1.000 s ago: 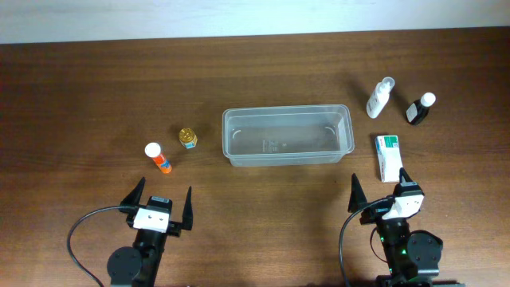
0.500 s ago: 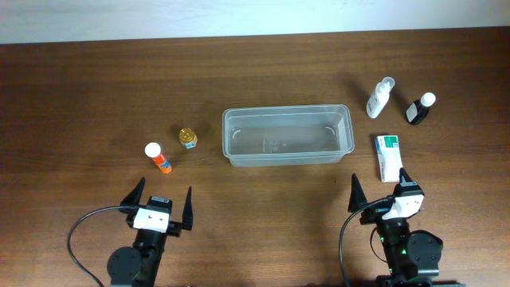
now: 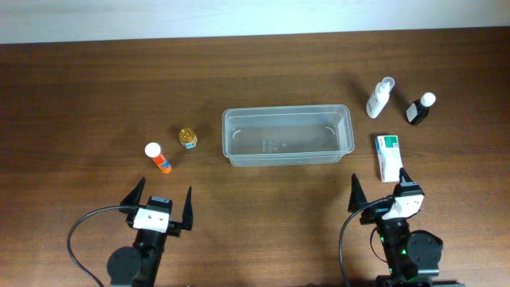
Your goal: Pack container
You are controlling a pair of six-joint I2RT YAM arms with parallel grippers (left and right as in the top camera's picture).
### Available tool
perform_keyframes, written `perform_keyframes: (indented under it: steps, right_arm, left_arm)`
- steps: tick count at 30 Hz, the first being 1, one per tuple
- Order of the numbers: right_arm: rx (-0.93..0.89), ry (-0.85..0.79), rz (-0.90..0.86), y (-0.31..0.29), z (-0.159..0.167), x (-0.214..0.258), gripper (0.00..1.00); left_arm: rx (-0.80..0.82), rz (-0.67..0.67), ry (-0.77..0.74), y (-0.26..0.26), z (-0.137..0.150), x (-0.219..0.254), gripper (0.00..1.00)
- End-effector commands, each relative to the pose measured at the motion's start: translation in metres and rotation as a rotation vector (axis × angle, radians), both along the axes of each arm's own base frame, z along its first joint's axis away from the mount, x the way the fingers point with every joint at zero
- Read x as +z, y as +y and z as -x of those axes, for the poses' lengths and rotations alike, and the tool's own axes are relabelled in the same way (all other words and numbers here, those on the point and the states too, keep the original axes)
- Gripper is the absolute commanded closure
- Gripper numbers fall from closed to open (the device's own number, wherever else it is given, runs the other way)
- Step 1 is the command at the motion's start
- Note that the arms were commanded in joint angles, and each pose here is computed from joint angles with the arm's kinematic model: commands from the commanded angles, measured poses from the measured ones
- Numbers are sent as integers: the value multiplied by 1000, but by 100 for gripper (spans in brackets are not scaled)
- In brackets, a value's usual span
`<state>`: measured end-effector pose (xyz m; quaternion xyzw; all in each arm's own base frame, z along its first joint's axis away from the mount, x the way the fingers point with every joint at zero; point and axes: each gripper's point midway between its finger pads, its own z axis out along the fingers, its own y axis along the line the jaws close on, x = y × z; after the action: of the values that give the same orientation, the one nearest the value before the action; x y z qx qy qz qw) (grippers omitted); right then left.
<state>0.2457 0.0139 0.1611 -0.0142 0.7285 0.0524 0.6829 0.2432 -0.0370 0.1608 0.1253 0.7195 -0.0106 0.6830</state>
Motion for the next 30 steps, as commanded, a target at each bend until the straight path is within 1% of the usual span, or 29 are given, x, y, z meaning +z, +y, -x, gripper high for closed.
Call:
perform_keyframes:
  steps: [1, 5, 11, 13, 15, 17, 20, 23, 24, 26, 27, 29, 30]
  right_arm:
    - [4, 8, -4, 1, 0, -3, 2]
    - [4, 10, -23, 2, 0, -3, 2]
    - [4, 31, -252, 4, 0, -2, 2]
    - [54, 33, -291, 13, 2, 0, 2]
    - [140, 13, -290, 27, 4, 8, 2]
    - [189, -11, -287, 34, 7, 20, 2]
    - [210, -76, -267, 36, 13, 51, 2]
    - [213, -148, -163, 36, 23, 91, 2]
    - [195, -149, -123, 33, 26, 102, 2]
    - [62, -90, -112, 12, 26, 115, 2]
    - [-32, -35, -112, -4, 26, 119, 2]
    - [-164, 59, -101, -26, 24, 125, 2]
    - [-197, 99, -85, -31, 21, 128, 2]
  left_arm:
    - [14, -10, 3, 3, -1, -2, 1]
    - [14, -10, 3, 3, -1, -2, 1]
    - [13, -10, 3, 3, -1, -2, 1]
    - [14, -10, 2, 3, -1, -2, 0]
    - [13, -10, 2, 3, -1, -2, 1]
    - [14, -10, 2, 3, -1, -2, 1]
    - [13, -10, 2, 3, -1, -2, 1]
    - [14, -10, 2, 3, -1, -2, 1]
    - [14, -10, 3, 3, -1, -2, 1]
    - [13, -10, 2, 3, -1, -2, 1]
    - [14, -10, 2, 3, -1, -2, 1]
    - [14, -10, 3, 3, -1, -2, 1]
    - [13, -10, 2, 3, -1, -2, 1]
